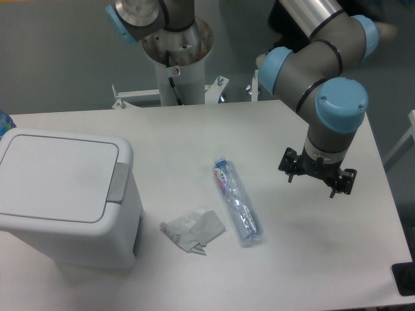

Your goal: Open the trash can

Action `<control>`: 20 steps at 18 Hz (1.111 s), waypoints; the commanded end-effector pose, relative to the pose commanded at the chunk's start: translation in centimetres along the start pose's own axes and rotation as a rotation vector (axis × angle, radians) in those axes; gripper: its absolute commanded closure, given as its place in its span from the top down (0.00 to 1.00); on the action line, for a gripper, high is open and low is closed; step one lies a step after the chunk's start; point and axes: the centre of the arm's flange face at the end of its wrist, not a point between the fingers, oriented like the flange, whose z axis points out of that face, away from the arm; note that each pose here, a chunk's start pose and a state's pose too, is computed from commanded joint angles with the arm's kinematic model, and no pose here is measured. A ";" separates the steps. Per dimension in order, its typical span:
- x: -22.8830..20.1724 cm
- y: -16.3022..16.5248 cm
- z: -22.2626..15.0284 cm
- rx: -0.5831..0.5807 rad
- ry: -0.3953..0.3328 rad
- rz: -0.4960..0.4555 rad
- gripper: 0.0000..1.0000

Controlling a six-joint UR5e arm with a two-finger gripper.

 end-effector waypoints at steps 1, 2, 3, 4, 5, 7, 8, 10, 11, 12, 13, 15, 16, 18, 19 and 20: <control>0.0 0.0 0.0 0.001 -0.001 0.000 1.00; 0.0 0.0 -0.1 0.001 -0.003 -0.002 1.00; 0.0 0.0 0.0 0.001 -0.001 -0.002 1.00; 0.0 0.0 -0.1 0.002 -0.001 -0.002 1.00; 0.0 0.0 -0.1 0.001 0.001 -0.002 1.00; 0.0 0.0 -0.2 0.002 -0.001 -0.003 1.00; 0.0 0.1 -0.3 0.004 -0.001 -0.005 1.00; 0.1 0.1 -0.5 0.007 -0.001 -0.005 1.00; 0.1 0.1 -0.5 0.007 -0.001 -0.005 1.00; 0.1 0.1 -0.8 0.011 -0.001 -0.006 1.00; 0.1 0.3 -0.8 0.011 0.004 -0.009 1.00; 0.4 0.4 -1.8 0.012 0.010 -0.026 1.00; 0.7 0.4 -2.7 0.015 0.013 -0.041 1.00; 1.4 0.3 -4.5 0.032 0.040 -0.072 1.00; 1.8 0.3 -5.6 0.041 0.056 -0.081 1.00; 2.3 -0.1 -6.8 0.058 0.070 -0.086 1.00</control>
